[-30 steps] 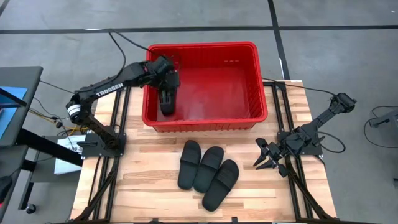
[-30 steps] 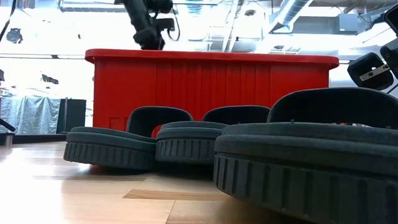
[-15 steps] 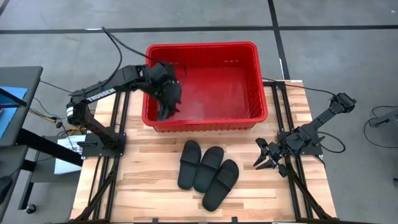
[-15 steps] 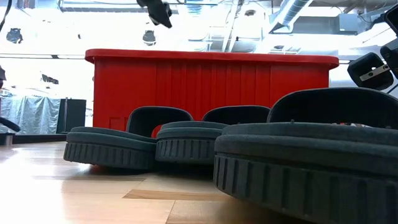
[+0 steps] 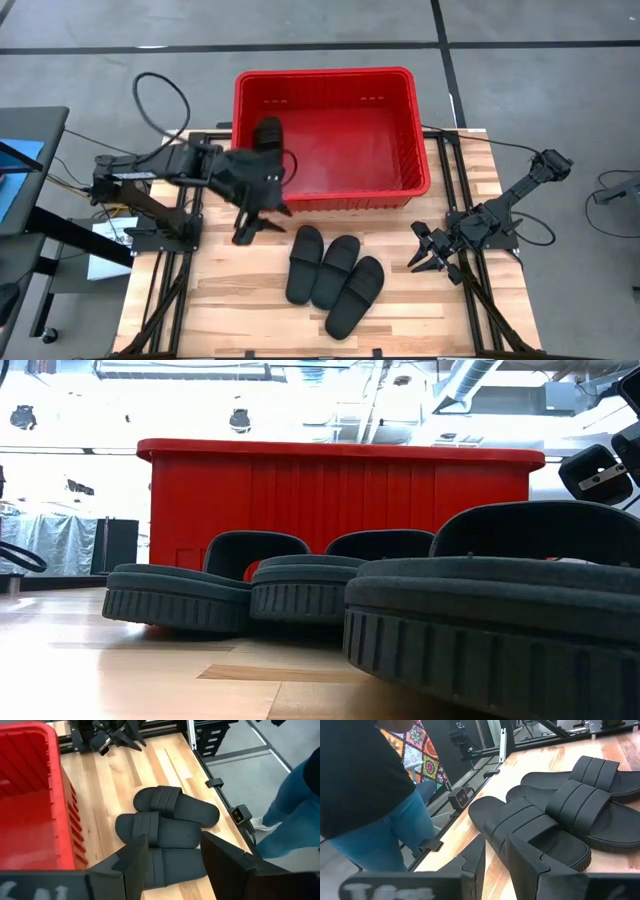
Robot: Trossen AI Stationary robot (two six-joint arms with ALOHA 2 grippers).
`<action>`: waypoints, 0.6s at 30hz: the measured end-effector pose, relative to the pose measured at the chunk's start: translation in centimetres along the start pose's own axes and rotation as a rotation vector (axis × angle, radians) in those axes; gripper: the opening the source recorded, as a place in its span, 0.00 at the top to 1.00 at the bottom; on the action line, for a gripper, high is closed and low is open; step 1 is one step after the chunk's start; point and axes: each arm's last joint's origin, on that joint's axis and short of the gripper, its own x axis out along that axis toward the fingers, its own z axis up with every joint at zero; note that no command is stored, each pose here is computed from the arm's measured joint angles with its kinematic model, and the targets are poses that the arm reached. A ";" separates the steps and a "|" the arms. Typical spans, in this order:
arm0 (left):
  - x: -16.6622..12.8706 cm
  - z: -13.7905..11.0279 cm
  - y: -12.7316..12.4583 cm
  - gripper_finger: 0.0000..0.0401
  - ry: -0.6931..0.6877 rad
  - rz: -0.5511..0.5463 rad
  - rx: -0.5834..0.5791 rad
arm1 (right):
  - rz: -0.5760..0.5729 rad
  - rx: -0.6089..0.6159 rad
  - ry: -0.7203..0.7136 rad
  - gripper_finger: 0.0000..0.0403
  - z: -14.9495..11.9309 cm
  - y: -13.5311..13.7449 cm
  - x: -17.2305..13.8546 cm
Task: Pick and place slides into bin
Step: Put the black slide into the red container
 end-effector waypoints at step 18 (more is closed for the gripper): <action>3.6 0.5 -9.4 0.57 -0.280 0.185 0.022 | -0.111 0.101 -0.046 0.83 0.2 -0.4 0.0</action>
